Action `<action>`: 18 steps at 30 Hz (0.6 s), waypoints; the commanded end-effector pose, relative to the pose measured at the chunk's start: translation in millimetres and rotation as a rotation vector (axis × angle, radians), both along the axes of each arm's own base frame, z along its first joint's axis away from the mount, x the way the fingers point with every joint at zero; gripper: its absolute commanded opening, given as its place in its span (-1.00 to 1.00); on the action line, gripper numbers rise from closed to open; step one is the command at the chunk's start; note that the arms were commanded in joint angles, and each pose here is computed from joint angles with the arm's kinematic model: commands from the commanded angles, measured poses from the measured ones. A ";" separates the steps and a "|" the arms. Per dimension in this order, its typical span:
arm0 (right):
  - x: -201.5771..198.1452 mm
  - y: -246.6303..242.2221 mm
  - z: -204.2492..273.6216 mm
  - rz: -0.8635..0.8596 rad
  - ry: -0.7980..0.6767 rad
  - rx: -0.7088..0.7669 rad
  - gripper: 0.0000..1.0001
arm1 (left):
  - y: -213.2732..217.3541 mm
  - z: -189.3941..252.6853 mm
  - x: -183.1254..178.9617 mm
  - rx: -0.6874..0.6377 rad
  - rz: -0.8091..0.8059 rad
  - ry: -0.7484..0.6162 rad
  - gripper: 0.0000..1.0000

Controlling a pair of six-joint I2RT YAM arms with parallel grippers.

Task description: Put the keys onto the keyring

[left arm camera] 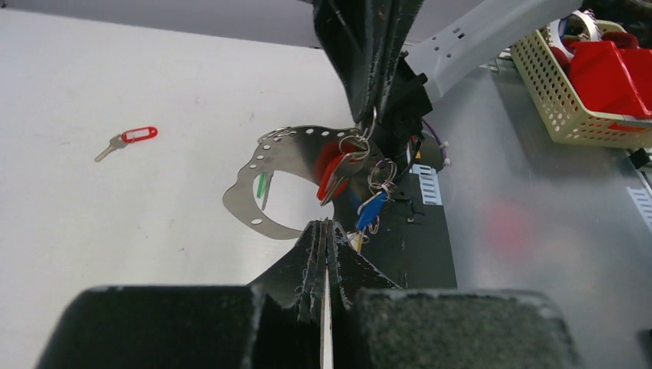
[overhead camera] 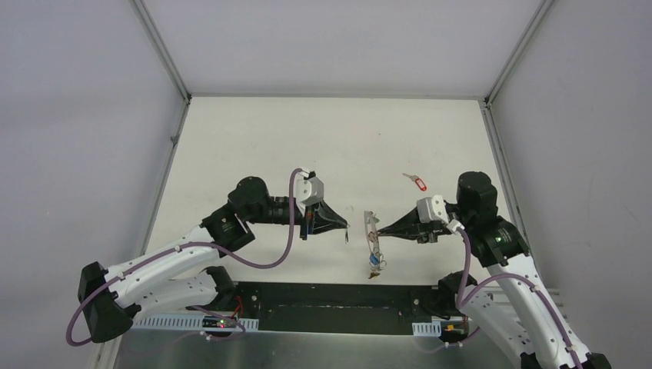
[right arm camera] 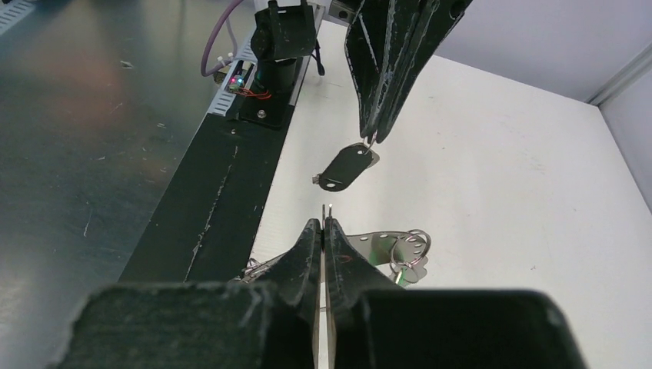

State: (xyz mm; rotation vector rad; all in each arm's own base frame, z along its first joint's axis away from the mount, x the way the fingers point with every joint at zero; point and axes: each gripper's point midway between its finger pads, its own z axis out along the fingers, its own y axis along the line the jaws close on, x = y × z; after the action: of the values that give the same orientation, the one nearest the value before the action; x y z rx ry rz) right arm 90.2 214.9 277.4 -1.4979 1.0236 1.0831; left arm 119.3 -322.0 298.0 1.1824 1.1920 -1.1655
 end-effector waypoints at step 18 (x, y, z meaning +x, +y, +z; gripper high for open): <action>-25.2 1.3 32.9 0.182 0.049 0.065 -1.00 | -14.5 37.8 -32.1 -0.074 -0.111 -0.484 -1.00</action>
State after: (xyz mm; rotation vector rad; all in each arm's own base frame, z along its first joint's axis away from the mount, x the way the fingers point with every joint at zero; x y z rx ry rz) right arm 74.7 216.8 285.5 -1.5283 0.9992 1.2526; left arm 86.4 -334.1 304.8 1.4061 0.8453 -1.0119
